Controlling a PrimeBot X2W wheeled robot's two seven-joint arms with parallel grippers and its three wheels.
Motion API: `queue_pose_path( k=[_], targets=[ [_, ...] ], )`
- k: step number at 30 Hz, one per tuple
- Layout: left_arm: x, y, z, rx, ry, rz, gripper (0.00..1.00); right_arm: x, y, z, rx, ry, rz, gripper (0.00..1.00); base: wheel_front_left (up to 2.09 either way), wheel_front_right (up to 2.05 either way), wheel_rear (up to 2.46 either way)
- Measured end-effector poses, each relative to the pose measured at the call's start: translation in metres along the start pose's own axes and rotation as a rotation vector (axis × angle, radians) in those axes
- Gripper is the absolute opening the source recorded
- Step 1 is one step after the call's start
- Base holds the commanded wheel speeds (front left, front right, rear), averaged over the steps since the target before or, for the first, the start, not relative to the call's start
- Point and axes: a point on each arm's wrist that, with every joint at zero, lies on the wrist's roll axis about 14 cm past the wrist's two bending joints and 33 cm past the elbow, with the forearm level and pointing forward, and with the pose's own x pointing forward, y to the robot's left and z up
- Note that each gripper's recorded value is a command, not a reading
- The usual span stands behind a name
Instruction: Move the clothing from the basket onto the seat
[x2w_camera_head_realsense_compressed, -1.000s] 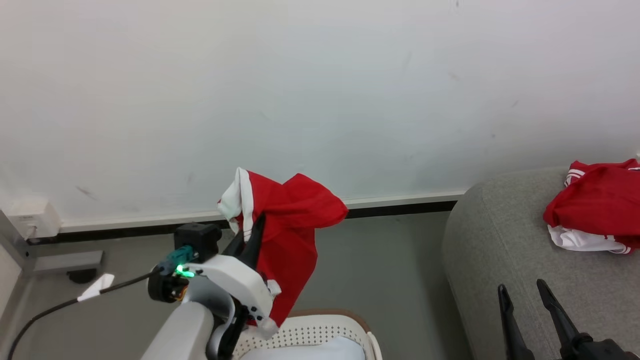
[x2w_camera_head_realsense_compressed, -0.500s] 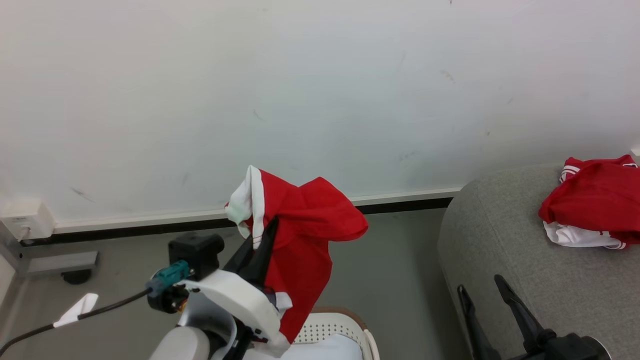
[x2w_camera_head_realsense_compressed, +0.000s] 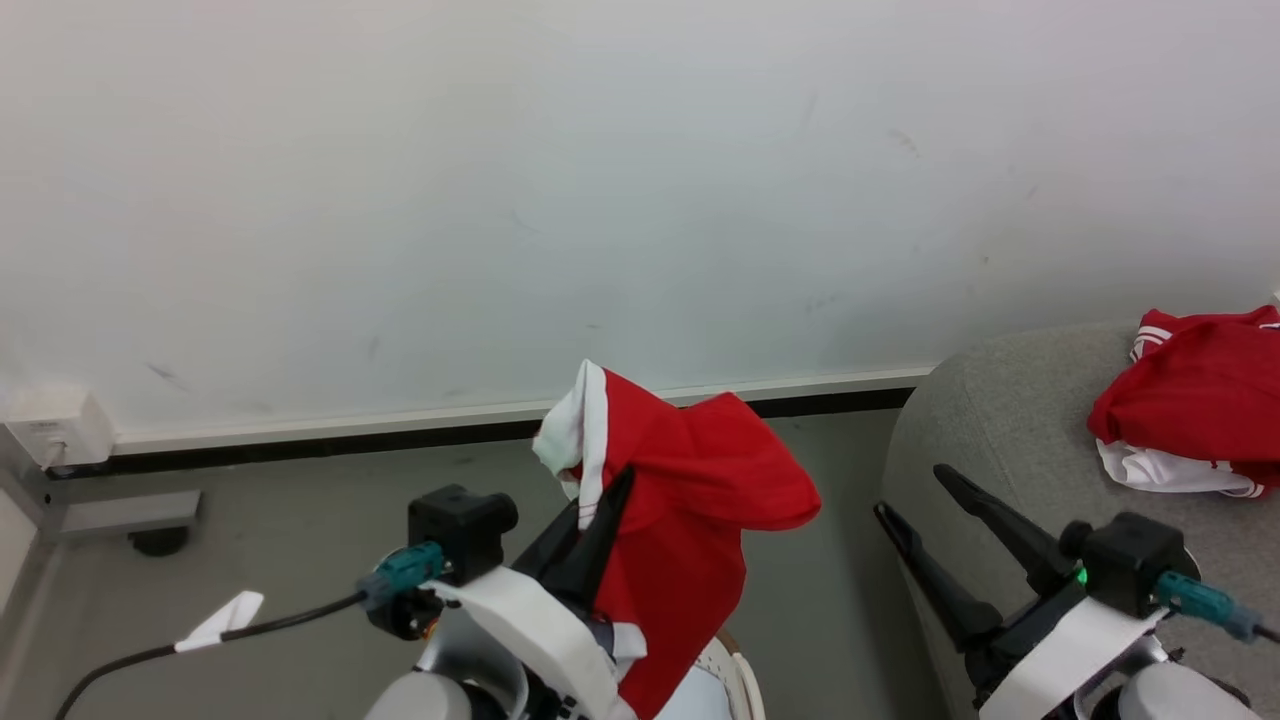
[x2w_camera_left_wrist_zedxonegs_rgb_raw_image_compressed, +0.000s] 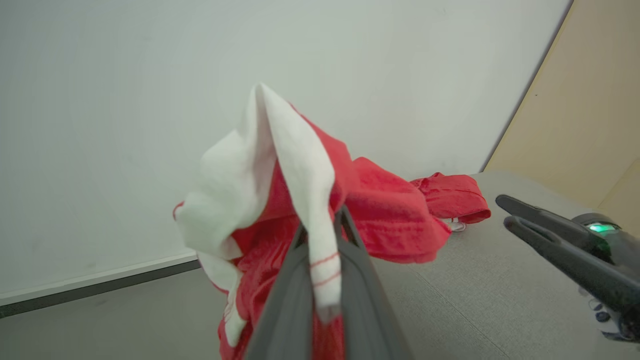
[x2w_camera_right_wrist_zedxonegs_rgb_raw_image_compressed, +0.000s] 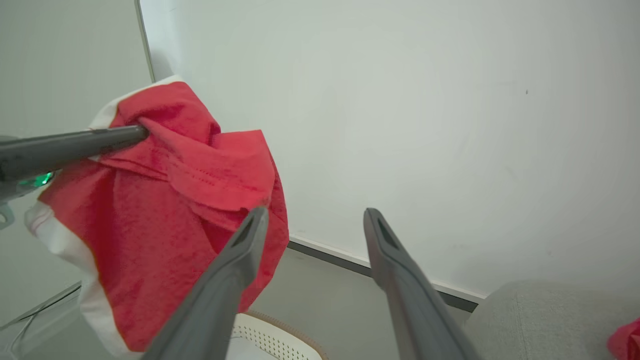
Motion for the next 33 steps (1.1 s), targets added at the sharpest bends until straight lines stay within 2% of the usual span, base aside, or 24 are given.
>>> queue_pose_path(
  k=[8, 13, 19, 22, 29, 30, 31, 32, 33],
  targets=[
    [-0.001, -0.013, -0.005, -0.001, 0.014, -0.033, 0.0, 0.026, 0.032, 0.004, 0.044, 0.104, 0.164, 1.0, 0.0, 0.0, 0.0],
    [-0.002, -0.019, -0.005, 0.002, 0.013, -0.05, 0.0, 0.037, 0.038, -0.008, 0.1, 0.19, 0.19, 1.0, 0.0, 0.0, 0.0],
    [-0.004, -0.032, -0.004, -0.007, 0.015, -0.094, 0.0, 0.047, 0.057, -0.027, 0.294, 0.31, 0.212, 1.0, 0.0, 0.0, 0.0],
    [-0.004, -0.039, -0.002, -0.029, 0.013, -0.115, 0.0, 0.056, 0.067, -0.023, 0.4, 0.311, 0.222, 1.0, 0.0, 0.0, 0.0],
    [-0.006, -0.043, 0.003, -0.058, 0.01, -0.134, 0.0, 0.065, 0.086, -0.019, 0.534, 0.298, 0.252, 1.0, 0.0, 0.0, 0.0],
    [-0.007, -0.042, 0.003, -0.061, 0.012, -0.133, 0.0, 0.066, 0.088, -0.018, 0.545, 0.295, 0.259, 0.69, 0.0, 0.0, 0.0],
    [-0.007, -0.042, 0.003, -0.063, 0.012, -0.133, 0.0, 0.066, 0.09, -0.016, 0.555, 0.289, 0.264, 0.44, 0.0, 0.0, 0.0],
    [-0.007, -0.042, 0.003, -0.063, 0.012, -0.133, 0.0, 0.066, 0.091, -0.016, 0.558, 0.289, 0.268, 0.37, 0.0, 0.0, 0.0],
    [-0.007, -0.042, 0.003, -0.065, 0.013, -0.134, 0.0, 0.066, 0.092, -0.016, 0.56, 0.29, 0.27, 0.19, 0.0, 0.0, 0.0]
  ],
)
